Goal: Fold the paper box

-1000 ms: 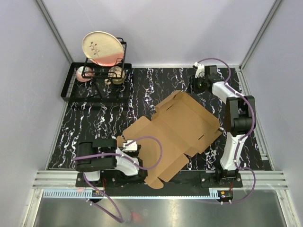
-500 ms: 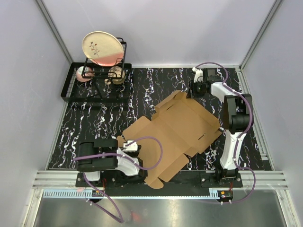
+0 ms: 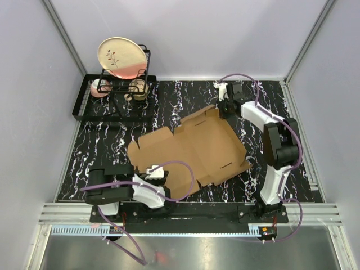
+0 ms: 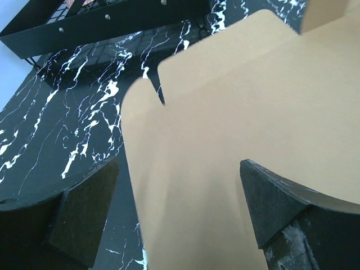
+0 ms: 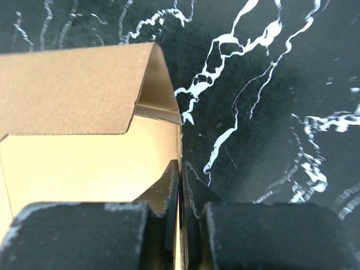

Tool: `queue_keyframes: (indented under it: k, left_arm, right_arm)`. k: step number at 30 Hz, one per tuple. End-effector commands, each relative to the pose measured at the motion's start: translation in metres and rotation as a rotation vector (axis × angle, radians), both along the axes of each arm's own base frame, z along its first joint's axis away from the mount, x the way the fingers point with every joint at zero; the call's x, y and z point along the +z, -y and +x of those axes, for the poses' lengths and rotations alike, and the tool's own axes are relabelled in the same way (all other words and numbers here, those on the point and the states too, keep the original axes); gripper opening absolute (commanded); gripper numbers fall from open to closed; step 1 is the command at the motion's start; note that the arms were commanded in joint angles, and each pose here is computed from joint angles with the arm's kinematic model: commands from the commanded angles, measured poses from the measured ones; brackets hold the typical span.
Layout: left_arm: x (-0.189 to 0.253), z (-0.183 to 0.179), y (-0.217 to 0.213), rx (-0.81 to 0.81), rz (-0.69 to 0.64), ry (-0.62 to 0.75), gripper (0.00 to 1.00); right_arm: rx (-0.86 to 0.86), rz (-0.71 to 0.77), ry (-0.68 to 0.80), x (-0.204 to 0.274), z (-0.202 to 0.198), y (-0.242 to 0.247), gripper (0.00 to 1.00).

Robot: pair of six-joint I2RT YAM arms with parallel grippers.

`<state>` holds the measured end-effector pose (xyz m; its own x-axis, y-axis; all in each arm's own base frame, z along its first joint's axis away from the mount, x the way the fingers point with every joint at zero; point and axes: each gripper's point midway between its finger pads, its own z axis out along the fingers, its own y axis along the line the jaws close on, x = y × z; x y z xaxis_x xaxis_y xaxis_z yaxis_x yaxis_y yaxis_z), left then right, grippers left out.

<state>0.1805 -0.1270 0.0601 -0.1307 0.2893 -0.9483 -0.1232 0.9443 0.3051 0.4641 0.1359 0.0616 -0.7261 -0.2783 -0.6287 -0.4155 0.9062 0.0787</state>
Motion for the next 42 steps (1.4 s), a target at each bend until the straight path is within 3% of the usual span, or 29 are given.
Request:
queue_keyframes:
  k: [1,6,12,15,18,22,28,33,42]
  left_arm:
    - [0.062,0.013,0.055,-0.125,-0.656,0.221,0.98]
    - [0.114,0.016,0.062,-0.158,-0.614,0.240,0.99]
    - [0.149,0.015,0.036,-0.132,-0.768,0.278,0.99]
    - [0.169,0.017,0.022,-0.105,-0.759,0.298,0.99]
    - [0.186,0.018,0.013,-0.084,-0.754,0.312,0.99]
    - [0.192,0.018,0.006,-0.074,-0.787,0.322,0.99]
    - [0.171,0.025,0.005,-0.047,-0.781,0.327,0.99]
    - [0.158,0.042,0.008,0.030,-0.710,0.342,0.99]
    - [0.147,0.083,0.033,0.152,-0.677,0.377,0.99]
  right_arm:
    - [0.002,-0.207,0.372,0.113,0.002,-0.023,0.06]
    - [0.042,-0.481,0.606,0.182,-0.027,-0.030,0.00]
    - [0.160,-0.740,0.737,0.228,-0.062,-0.043,0.00]
    - [0.214,-0.850,0.795,0.249,-0.079,-0.051,0.00]
    - [0.267,-0.906,0.840,0.260,-0.092,-0.063,0.00]
    - [0.311,-1.041,0.894,0.242,-0.105,-0.072,0.00]
    - [0.176,-0.931,0.886,0.196,-0.114,-0.072,0.00]
    - [0.188,-0.900,0.853,0.164,-0.118,-0.071,0.00]
    - [0.097,-0.831,0.883,0.152,-0.120,-0.062,0.00]
